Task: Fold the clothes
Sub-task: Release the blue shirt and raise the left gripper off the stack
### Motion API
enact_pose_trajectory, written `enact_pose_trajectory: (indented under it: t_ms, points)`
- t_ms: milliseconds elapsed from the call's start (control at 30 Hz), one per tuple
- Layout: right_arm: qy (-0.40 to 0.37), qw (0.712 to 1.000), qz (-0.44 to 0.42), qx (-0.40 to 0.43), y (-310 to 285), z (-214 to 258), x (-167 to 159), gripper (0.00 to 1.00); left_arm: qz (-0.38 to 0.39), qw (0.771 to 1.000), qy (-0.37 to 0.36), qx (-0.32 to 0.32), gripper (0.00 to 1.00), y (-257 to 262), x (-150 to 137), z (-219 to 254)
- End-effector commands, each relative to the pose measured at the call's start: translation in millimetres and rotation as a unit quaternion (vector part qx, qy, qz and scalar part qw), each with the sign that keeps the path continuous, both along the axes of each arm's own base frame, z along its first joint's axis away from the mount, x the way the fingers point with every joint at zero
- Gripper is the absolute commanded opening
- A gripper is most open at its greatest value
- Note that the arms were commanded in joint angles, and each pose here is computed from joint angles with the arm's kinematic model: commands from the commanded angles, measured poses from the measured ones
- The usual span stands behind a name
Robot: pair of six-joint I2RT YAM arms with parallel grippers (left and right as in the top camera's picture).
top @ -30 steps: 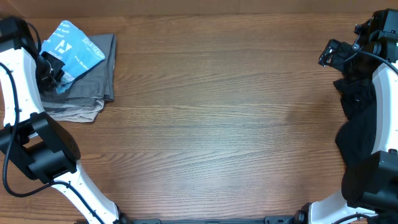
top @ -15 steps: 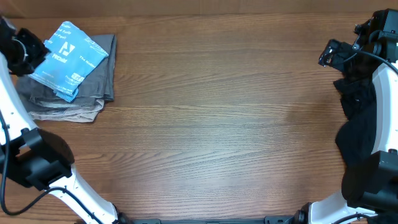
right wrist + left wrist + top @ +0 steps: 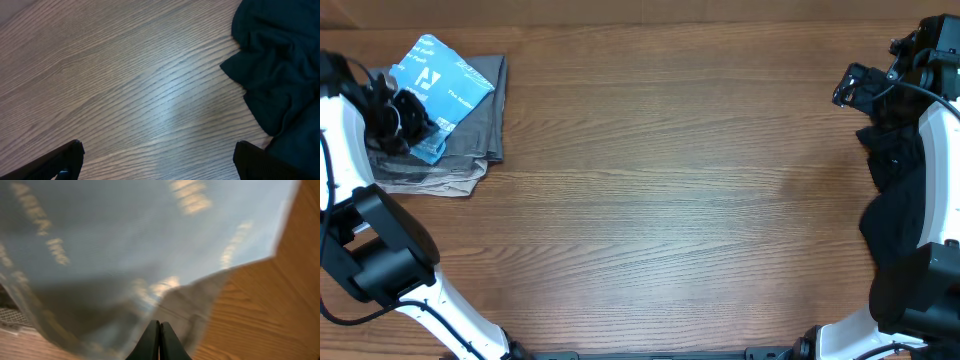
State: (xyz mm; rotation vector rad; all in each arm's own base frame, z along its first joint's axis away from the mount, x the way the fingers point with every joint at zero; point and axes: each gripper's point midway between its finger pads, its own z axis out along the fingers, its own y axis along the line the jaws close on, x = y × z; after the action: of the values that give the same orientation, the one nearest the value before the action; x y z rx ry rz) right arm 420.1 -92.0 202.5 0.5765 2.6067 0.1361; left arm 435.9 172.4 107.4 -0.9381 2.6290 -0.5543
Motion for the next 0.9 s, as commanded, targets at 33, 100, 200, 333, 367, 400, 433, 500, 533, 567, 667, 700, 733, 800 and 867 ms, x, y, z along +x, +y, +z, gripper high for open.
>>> enact_pose_trajectory:
  t_ms: [33,100,200,333,367,400,433,500,533,567,667,700,733,800,867]
  points:
    - [-0.006,1.000,-0.005,-0.004,-3,4,1,1.00,0.006,1.000,0.000,0.001,0.04,12,-10,-25]
    - [-0.006,1.000,-0.005,-0.004,-3,4,1,1.00,0.011,1.000,-0.001,0.001,0.04,16,-13,-34]
    - [-0.006,1.000,-0.005,-0.004,-3,4,1,1.00,0.015,1.000,-0.006,-0.001,0.04,19,-14,-44]
    - [-0.006,1.000,-0.005,-0.004,-3,4,1,1.00,0.005,0.998,-0.038,-0.043,0.04,7,-7,-31]
    - [-0.006,1.000,-0.005,-0.004,-3,4,0,1.00,-0.001,0.996,-0.055,-0.063,0.04,1,-3,-18]
    - [-0.006,1.000,-0.005,-0.004,-3,4,1,1.00,-0.006,0.994,-0.070,-0.078,0.04,-4,0,-7]
    - [-0.006,1.000,-0.005,-0.004,-3,4,1,1.00,-0.015,0.991,-0.095,-0.098,0.04,-11,4,13]
    - [-0.006,1.000,-0.005,-0.004,-3,4,1,1.00,-0.029,0.985,-0.128,-0.113,0.04,-21,8,45]
    - [-0.006,1.000,-0.005,-0.004,-3,4,1,1.00,-0.036,0.982,-0.142,-0.114,0.04,-27,9,61]
    - [-0.006,1.000,-0.005,-0.004,-3,4,1,1.00,-0.044,0.981,-0.156,-0.109,0.04,-34,8,80]
    - [-0.006,1.000,-0.005,-0.004,-3,4,0,1.00,-0.054,0.979,-0.183,-0.071,0.04,-57,2,127]
    - [-0.006,1.000,-0.005,-0.004,-3,4,0,1.00,-0.052,0.980,-0.185,-0.053,0.04,-66,-1,141]
    - [-0.006,1.000,-0.005,-0.004,-3,4,1,1.00,-0.052,0.980,-0.187,-0.036,0.04,-73,-4,151]
    - [-0.006,1.000,-0.005,-0.004,-3,4,1,1.00,-0.052,0.980,-0.191,0.000,0.04,-94,-8,171]
    - [-0.006,1.000,-0.005,-0.004,-3,4,1,1.00,-0.060,0.978,-0.198,0.035,0.18,-115,-10,185]
